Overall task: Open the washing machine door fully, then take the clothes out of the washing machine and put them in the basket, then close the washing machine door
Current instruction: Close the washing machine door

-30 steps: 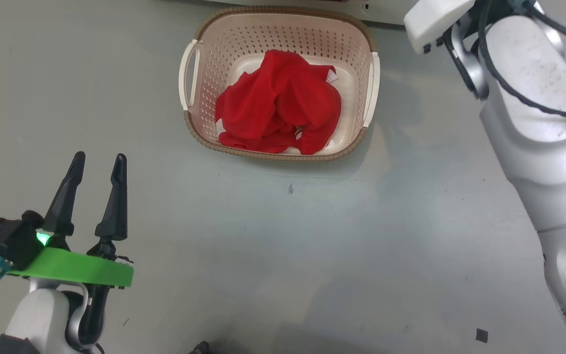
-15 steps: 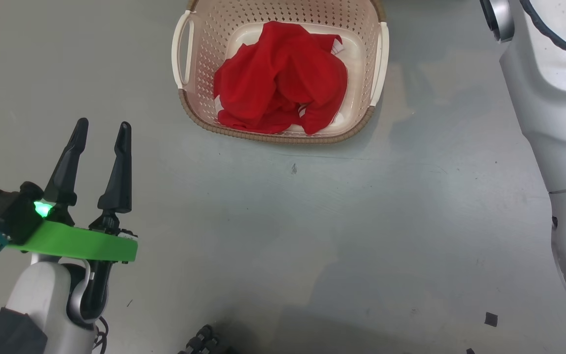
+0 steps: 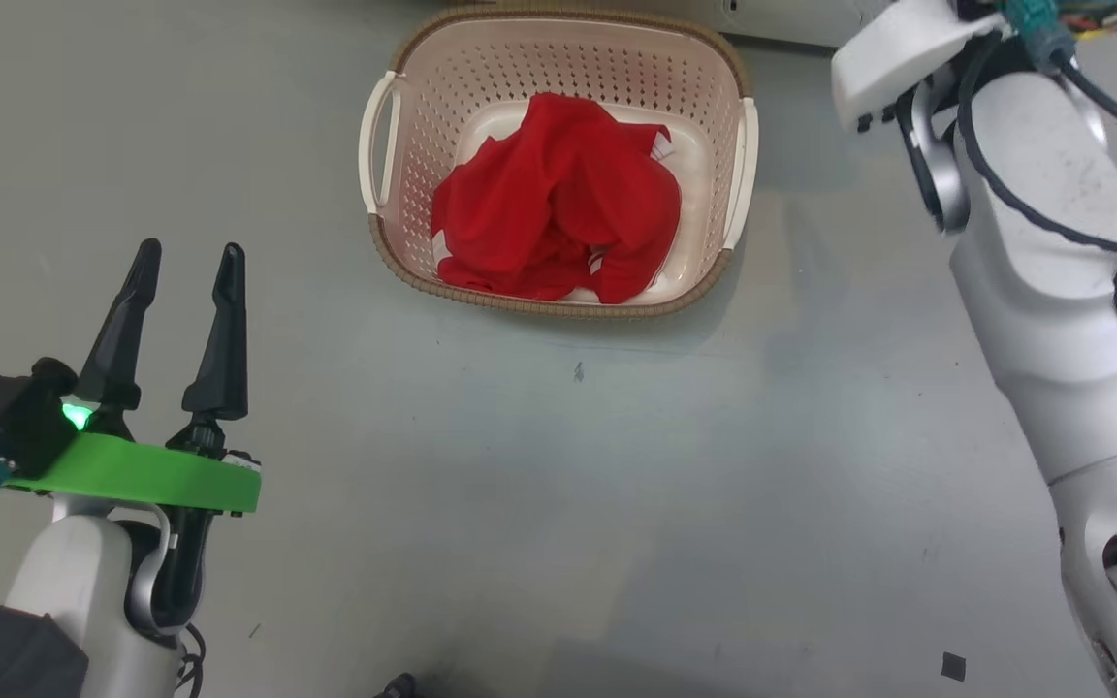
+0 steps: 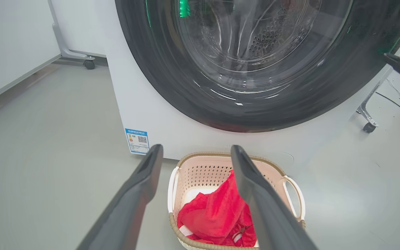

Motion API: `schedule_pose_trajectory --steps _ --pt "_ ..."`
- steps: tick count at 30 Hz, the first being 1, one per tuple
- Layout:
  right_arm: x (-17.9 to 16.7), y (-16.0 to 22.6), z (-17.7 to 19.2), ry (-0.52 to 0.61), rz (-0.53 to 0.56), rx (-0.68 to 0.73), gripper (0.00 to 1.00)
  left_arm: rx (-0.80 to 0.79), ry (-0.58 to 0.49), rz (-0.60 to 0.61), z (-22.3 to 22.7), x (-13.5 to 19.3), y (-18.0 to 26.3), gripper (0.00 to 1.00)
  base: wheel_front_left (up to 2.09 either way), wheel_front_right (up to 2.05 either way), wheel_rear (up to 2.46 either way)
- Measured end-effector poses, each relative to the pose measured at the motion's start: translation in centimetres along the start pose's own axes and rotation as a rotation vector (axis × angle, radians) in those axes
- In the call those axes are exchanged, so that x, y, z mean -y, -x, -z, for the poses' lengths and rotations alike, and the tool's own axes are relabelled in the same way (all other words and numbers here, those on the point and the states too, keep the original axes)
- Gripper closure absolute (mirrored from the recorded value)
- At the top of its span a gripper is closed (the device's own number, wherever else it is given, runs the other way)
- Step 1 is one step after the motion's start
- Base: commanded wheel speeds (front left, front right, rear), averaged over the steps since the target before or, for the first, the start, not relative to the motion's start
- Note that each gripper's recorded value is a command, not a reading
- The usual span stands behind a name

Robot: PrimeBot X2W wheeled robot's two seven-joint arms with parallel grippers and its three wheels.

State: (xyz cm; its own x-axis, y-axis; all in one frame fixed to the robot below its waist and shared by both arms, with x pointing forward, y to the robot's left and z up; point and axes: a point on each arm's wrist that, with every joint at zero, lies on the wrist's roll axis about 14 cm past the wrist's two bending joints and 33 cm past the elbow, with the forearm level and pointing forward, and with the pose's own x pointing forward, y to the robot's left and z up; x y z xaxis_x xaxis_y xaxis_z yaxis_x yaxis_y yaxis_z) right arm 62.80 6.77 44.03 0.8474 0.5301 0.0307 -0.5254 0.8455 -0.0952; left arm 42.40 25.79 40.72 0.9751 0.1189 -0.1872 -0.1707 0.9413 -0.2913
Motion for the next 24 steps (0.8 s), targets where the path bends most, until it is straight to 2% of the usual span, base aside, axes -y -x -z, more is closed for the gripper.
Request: schedule_pose_trajectory --steps 6,7,8,9,12,20,22,24 --pt "-0.6 3.1 0.3 -0.103 0.030 -0.043 1.00 0.053 -0.032 0.008 -2.3 -0.2 0.7 0.00 0.00 0.00 0.00" --pt "-0.6 3.8 0.6 -0.125 0.041 -0.059 0.60 0.058 -0.032 0.009 -2.6 -0.2 0.9 0.00 0.00 0.00 0.00" --pt "-0.6 4.5 1.0 -0.139 0.050 -0.074 0.38 0.061 -0.033 0.011 -2.7 -0.2 1.1 0.00 0.00 0.00 0.00" --pt "-0.6 5.3 1.3 -0.151 0.060 -0.089 0.00 0.063 -0.035 0.013 -2.9 -0.2 1.3 0.00 0.00 0.00 0.00" --pt "-0.5 8.4 2.1 -0.200 0.099 -0.133 0.00 0.068 -0.056 0.029 -3.2 0.1 2.1 0.00 0.00 0.00 0.00" --pt "1.4 12.7 -0.8 -0.207 0.180 -0.078 0.00 0.073 -0.060 0.076 -3.2 1.5 3.0 0.00 0.00 0.00 0.00" --pt "2.6 14.8 -1.2 -0.233 0.244 -0.073 0.00 0.068 -0.059 0.094 -3.0 2.1 3.5 0.00 0.00 0.00 0.00" --pt "3.0 15.6 -1.3 -0.238 0.263 -0.071 0.00 0.069 -0.057 0.099 -3.0 2.3 3.6 0.00 0.00 0.00 0.00"
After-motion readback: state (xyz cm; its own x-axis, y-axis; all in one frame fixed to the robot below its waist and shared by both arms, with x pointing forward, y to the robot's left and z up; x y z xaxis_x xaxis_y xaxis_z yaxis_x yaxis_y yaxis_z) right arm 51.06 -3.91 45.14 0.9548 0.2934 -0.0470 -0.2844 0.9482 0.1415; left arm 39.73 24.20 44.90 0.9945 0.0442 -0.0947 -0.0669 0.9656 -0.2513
